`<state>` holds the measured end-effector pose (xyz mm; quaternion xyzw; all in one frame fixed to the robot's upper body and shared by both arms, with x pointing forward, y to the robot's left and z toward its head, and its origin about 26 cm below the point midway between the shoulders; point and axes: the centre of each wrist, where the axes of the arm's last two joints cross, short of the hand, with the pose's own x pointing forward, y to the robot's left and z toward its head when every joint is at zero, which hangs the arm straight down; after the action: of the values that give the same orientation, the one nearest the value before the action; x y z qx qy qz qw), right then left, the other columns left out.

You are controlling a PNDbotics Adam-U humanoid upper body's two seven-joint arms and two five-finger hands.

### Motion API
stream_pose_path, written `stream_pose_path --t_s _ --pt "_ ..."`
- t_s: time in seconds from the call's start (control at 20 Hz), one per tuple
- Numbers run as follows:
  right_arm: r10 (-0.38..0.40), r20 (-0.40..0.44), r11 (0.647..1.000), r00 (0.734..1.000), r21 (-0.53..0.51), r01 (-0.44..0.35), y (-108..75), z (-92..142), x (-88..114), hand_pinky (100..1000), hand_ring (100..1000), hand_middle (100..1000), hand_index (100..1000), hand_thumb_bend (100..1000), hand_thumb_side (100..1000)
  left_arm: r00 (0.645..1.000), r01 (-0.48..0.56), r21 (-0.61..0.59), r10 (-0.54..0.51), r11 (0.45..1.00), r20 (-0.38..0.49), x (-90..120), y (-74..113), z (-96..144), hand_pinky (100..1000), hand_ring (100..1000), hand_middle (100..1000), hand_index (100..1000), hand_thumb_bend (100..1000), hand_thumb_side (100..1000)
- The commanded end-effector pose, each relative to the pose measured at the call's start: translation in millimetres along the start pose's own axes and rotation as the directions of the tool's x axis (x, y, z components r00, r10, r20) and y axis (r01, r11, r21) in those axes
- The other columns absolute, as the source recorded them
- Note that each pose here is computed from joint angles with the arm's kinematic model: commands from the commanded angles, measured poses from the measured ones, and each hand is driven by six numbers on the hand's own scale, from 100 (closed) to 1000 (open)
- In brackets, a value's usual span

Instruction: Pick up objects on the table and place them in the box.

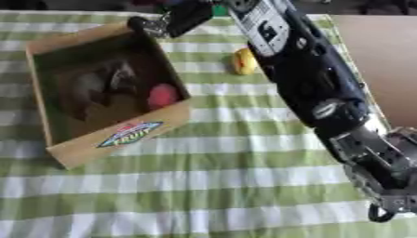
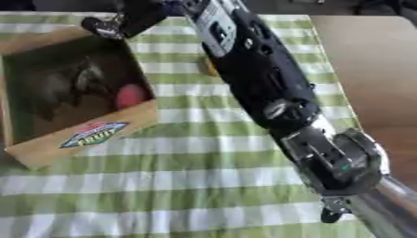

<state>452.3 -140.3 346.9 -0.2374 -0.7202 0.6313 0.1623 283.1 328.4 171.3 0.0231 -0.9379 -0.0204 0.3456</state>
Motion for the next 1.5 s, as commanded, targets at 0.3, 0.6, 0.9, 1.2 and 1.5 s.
stream_pose_path --t_s 0.3,0.6,0.9,1.2,1.5 --pt "0.057 -0.142 0.998 0.988 -0.001 -0.058 -20.5 54 -38 712 821 697 902 337 665 0.999 0.030 -0.005 -0.030 1.000 0.025 7 3.8 -2 474 700 664 749 100 955" --pt "0.028 -0.271 0.999 0.962 0.027 -0.021 -9.2 91 -67 717 826 695 936 422 524 0.999 0.035 0.001 -0.035 0.999 0.024 7 4.5 -1 475 701 665 748 100 956" --pt "0.002 -0.339 0.996 0.941 0.080 0.027 6.3 113 -82 718 827 673 943 521 579 0.999 0.036 0.006 -0.036 0.999 0.025 6 4.5 -1 475 702 665 748 100 957" --pt "-0.032 -0.377 0.990 0.926 0.115 0.081 21.3 122 -89 718 824 660 937 549 560 0.999 0.030 0.007 -0.030 1.000 0.027 6 3.1 0 475 703 666 748 100 958" --pt "-0.058 -0.412 0.985 0.909 0.127 0.120 33.5 122 -95 716 821 656 927 547 550 0.999 0.025 0.006 -0.025 1.000 0.028 5 2.1 0 475 705 667 748 100 960"
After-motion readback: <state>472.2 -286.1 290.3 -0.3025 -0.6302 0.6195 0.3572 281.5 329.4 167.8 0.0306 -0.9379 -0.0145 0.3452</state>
